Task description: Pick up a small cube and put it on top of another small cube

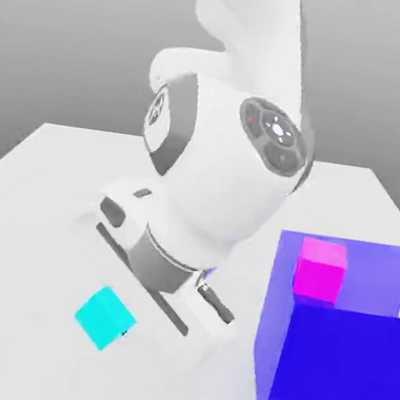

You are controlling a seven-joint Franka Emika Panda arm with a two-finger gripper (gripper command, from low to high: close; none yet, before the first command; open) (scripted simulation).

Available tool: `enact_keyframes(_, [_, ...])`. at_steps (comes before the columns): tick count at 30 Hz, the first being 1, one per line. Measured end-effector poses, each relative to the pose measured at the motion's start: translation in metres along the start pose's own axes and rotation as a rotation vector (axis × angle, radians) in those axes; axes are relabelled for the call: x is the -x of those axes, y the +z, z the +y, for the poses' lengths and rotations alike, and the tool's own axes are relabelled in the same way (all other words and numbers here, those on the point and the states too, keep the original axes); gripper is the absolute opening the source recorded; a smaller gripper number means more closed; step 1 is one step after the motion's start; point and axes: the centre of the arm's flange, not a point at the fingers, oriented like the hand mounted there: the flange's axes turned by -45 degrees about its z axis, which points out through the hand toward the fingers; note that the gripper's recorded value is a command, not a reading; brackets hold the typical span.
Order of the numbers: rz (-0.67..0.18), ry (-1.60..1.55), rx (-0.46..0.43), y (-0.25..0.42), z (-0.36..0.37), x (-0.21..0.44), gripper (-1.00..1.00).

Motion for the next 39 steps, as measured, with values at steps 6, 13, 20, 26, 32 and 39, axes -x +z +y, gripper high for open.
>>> enact_keyframes(6, [0.247, -0.108, 0.153, -0.090, -0.062, 0.027, -1.00])
enact_keyframes(13, [0.580, -0.191, 0.242, -0.205, -0.130, 0.105, -1.00])
enact_keyframes(20, [0.723, -0.497, 0.080, -0.264, -0.182, 0.282, -1.00])
enact_keyframes(26, [0.507, -0.703, -0.095, -0.218, -0.175, 0.331, -1.00])
enact_keyframes(32, [0.294, -0.777, -0.283, -0.171, -0.157, 0.351, -1.00])
enact_keyframes(39, [0.125, -0.713, -0.486, -0.119, -0.130, 0.348, -1.00])
